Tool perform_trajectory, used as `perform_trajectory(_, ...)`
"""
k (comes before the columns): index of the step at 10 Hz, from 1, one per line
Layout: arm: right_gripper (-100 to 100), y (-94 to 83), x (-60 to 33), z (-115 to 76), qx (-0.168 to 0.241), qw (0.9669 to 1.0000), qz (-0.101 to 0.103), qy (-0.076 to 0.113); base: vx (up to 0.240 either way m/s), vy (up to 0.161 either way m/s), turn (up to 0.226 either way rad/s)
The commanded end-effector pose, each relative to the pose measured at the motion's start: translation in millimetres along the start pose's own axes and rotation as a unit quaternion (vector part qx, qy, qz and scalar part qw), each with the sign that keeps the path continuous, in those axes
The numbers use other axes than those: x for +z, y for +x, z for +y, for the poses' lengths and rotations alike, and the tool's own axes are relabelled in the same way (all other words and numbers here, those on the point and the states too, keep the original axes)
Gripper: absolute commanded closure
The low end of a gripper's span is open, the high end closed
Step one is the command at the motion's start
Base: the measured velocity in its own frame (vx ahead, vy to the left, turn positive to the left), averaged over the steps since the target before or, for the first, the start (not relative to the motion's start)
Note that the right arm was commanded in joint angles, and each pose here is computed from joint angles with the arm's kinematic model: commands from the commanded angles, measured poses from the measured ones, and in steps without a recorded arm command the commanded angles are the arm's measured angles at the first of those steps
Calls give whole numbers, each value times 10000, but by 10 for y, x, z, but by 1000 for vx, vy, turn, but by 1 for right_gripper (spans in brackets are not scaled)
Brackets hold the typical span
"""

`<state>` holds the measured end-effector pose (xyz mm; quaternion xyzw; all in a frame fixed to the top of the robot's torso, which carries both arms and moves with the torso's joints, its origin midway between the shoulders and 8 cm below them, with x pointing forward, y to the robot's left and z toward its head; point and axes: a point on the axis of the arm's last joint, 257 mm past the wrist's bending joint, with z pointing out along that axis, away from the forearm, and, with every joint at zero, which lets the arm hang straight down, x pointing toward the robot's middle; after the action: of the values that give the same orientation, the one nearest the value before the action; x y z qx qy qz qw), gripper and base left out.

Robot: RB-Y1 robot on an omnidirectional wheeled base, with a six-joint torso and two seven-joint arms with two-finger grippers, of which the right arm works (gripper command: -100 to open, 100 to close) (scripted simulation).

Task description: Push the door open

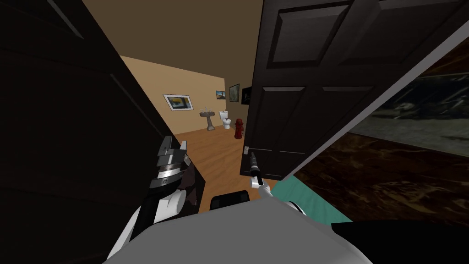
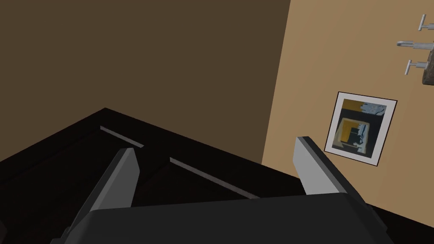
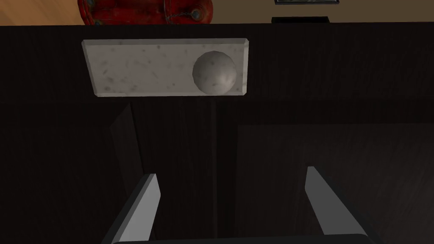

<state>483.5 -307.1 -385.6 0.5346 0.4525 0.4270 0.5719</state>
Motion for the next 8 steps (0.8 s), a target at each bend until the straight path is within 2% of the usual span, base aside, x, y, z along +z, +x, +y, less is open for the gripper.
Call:
perform_trajectory(1,-100,-64,-1,-1,-32,10000,-38,-28,198,-4,41)
perform_trajectory(3,-100,-41,-34,-15,16,10000,-62,-25,237,-19,38)
perform_trajectory(5,-100,55,-80,-38,123,9999,-69,-3,212,-3,27)
perform_trajectory(6,-100,19,-65,-41,84,9999,-65,-5,89,4,-14)
perform_trajectory(7,100,19,-65,-41,84,9999,-65,-5,-20,2,10)
perform_trajectory(8,100,19,-65,-41,84,9999,-65,-5,-34,-2,9)
